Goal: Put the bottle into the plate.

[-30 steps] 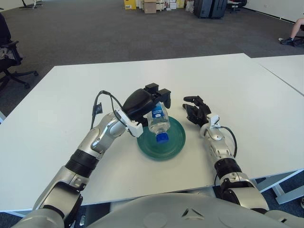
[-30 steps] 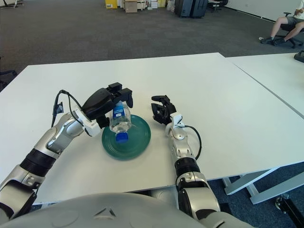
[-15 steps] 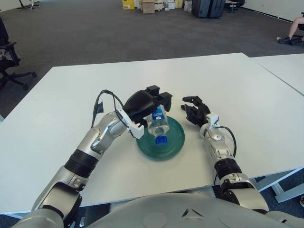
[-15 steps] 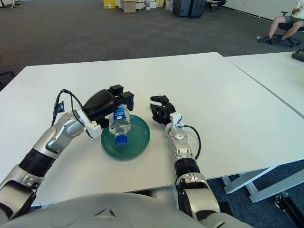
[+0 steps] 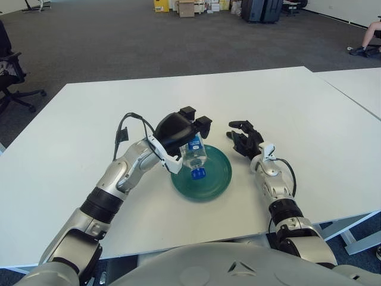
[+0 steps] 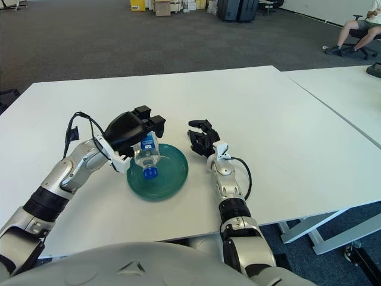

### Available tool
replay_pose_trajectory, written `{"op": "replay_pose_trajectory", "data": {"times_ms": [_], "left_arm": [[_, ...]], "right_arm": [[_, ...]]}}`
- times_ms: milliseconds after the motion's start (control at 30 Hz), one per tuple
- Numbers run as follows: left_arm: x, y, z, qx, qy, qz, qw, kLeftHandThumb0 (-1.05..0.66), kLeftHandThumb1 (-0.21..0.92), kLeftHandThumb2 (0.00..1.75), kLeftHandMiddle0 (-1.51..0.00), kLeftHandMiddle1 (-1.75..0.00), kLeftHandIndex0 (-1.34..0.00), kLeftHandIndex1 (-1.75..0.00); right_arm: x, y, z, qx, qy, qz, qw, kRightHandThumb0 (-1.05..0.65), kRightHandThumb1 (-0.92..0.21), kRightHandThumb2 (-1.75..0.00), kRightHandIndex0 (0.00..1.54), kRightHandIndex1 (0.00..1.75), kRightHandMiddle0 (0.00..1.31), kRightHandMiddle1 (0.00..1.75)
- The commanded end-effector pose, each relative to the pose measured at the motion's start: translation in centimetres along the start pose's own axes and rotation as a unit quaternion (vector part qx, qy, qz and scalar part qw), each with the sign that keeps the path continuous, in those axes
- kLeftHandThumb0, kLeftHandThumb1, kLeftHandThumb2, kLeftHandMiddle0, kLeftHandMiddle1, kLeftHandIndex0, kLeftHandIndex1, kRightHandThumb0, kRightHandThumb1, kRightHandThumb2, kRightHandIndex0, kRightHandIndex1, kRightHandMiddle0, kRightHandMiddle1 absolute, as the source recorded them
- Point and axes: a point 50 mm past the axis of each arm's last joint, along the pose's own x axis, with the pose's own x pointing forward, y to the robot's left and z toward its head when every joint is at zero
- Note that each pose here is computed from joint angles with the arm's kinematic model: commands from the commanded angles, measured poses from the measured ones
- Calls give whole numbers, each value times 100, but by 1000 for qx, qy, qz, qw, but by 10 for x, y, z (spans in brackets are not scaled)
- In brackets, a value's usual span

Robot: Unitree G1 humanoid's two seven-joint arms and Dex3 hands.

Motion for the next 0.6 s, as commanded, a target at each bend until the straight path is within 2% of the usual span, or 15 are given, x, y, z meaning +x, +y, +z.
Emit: {"op": "replay_pose_trajectory", "data": {"times_ms": [0,233,367,567], "left_arm": [[6,1,-10,19,18,5,1000,0,12,152,-78,-167,-53,-175],[14,-14,-20,41,40,1,998,0,12,154,-77,-171,-53,-175],[16,-31,-24,46,41,15,998,0,11,155,-77,-171,-54,-175],[18,-36,-26,50,30,29,998,0,10,157,-78,-173,-55,-175]], "right_arm": [[-2,0,-3,10,8,-3,1000,-47,-73,-74,38,57,16,110],[-2,-1,-3,8,8,-5,1000,-48,-74,-73,37,53,19,112],[-2,-3,-4,5,5,-3,1000,-50,-75,-72,37,51,20,113],[-1,-4,-5,-4,-5,7,1000,-53,-78,-69,36,49,19,115]]}}
